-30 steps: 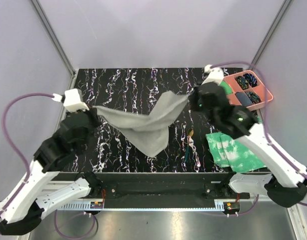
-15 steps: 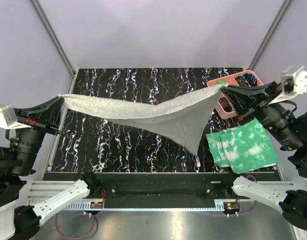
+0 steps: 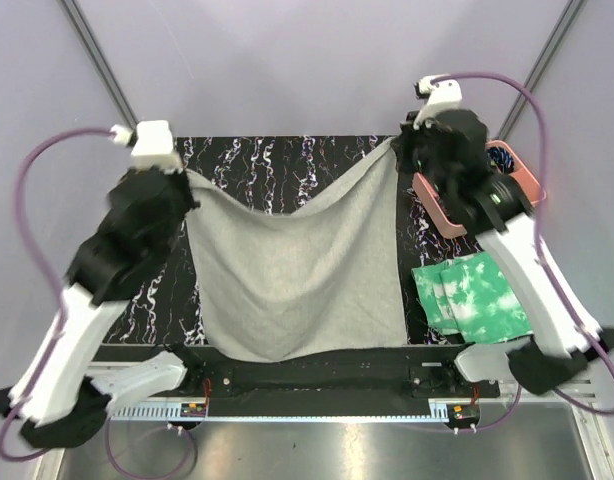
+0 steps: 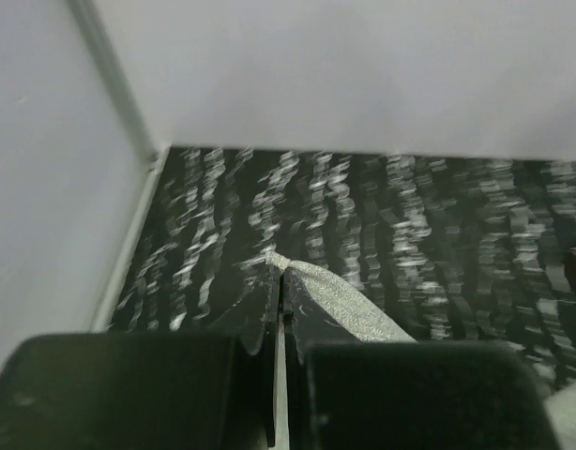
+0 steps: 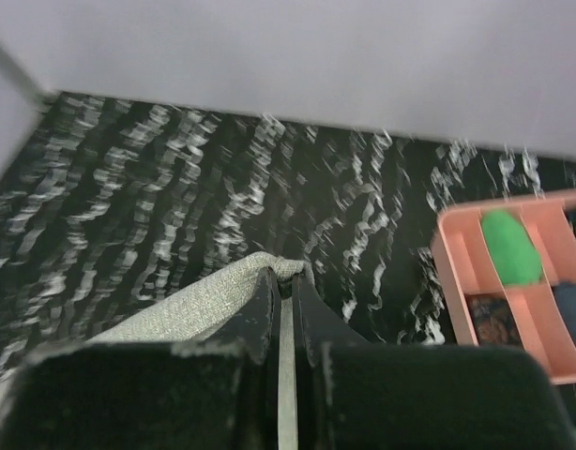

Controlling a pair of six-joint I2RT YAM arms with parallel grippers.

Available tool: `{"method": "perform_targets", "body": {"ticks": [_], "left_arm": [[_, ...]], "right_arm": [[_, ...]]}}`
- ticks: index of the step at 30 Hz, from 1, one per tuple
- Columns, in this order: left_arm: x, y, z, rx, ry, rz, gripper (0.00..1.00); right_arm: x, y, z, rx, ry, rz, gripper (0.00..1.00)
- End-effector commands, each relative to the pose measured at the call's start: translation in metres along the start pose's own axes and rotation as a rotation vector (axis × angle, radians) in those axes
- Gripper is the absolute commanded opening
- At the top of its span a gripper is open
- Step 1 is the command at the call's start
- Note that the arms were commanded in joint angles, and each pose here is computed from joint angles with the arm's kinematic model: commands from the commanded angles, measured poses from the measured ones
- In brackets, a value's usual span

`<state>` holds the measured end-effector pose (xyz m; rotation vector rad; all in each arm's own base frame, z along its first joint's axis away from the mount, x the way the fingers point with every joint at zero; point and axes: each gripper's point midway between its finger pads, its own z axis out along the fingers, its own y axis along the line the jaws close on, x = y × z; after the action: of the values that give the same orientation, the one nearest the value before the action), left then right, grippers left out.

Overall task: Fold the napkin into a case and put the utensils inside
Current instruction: Flatten out the crumpled napkin at the center of the board.

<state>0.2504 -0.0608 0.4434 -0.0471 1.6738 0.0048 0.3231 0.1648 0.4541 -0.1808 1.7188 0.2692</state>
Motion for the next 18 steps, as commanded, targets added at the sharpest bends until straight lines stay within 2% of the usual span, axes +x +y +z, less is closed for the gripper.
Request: {"method": "perform_targets", "body": {"ticks": [1,2,4,5,6,7,8,9,10,11,12,13,14,15,16,17,18], "left_arm": [[0.051,0.028,0.072,-0.207,0.17,-0.023,0.0],[0.067,0.029,0.087,-0.223,0.22,-0.021,0.0],[0.112,0.037,0.131,-0.287,0.348,0.005,0.0],[0.126,0.035,0.146,-0.286,0.383,0.009,0.0],[0.15,0.036,0.171,-0.309,0.453,0.036,0.0],[0.16,0.047,0.184,-0.346,0.481,0.044,0.0],[0.171,0.047,0.201,-0.335,0.499,0.041,0.0],[0.195,0.051,0.225,-0.347,0.559,0.061,0.0],[0.205,0.068,0.237,-0.388,0.588,0.054,0.0],[0.211,0.08,0.251,-0.427,0.583,0.059,0.0],[0.227,0.087,0.273,-0.444,0.615,0.074,0.0],[0.231,0.105,0.283,-0.481,0.623,0.064,0.09],[0.229,0.117,0.292,-0.53,0.608,0.079,0.14],[0.226,0.121,0.31,-0.531,0.6,0.092,0.29],[0.22,0.131,0.314,-0.556,0.6,0.094,0.4],[0.202,0.135,0.311,-0.592,0.597,0.095,0.55],[0.199,0.134,0.308,-0.585,0.603,0.1,0.57]], "right_arm": [[0.04,-0.019,0.067,-0.007,0.121,0.113,0.0],[0.06,-0.025,0.1,-0.001,0.16,0.106,0.0],[0.081,-0.021,0.135,-0.053,0.199,0.117,0.0],[0.113,-0.026,0.171,-0.055,0.263,0.133,0.0],[0.126,-0.024,0.187,-0.074,0.287,0.142,0.0],[0.12,-0.021,0.203,-0.096,0.269,0.149,0.0],[0.155,-0.022,0.236,-0.097,0.322,0.142,0.0],[0.166,-0.027,0.252,-0.083,0.334,0.138,0.0],[0.147,-0.03,0.269,-0.083,0.285,0.136,0.0],[0.188,-0.034,0.297,-0.078,0.346,0.152,0.0],[0.194,-0.043,0.312,-0.064,0.345,0.167,0.0],[0.164,-0.04,0.326,-0.091,0.269,0.169,0.01],[0.211,-0.045,0.345,-0.077,0.356,0.186,0.21],[0.215,-0.05,0.351,-0.07,0.368,0.202,0.4],[0.184,-0.042,0.343,-0.112,0.349,0.208,0.48],[0.207,-0.042,0.348,-0.11,0.399,0.209,0.53],[0.204,-0.041,0.342,-0.109,0.412,0.211,0.59]]}}
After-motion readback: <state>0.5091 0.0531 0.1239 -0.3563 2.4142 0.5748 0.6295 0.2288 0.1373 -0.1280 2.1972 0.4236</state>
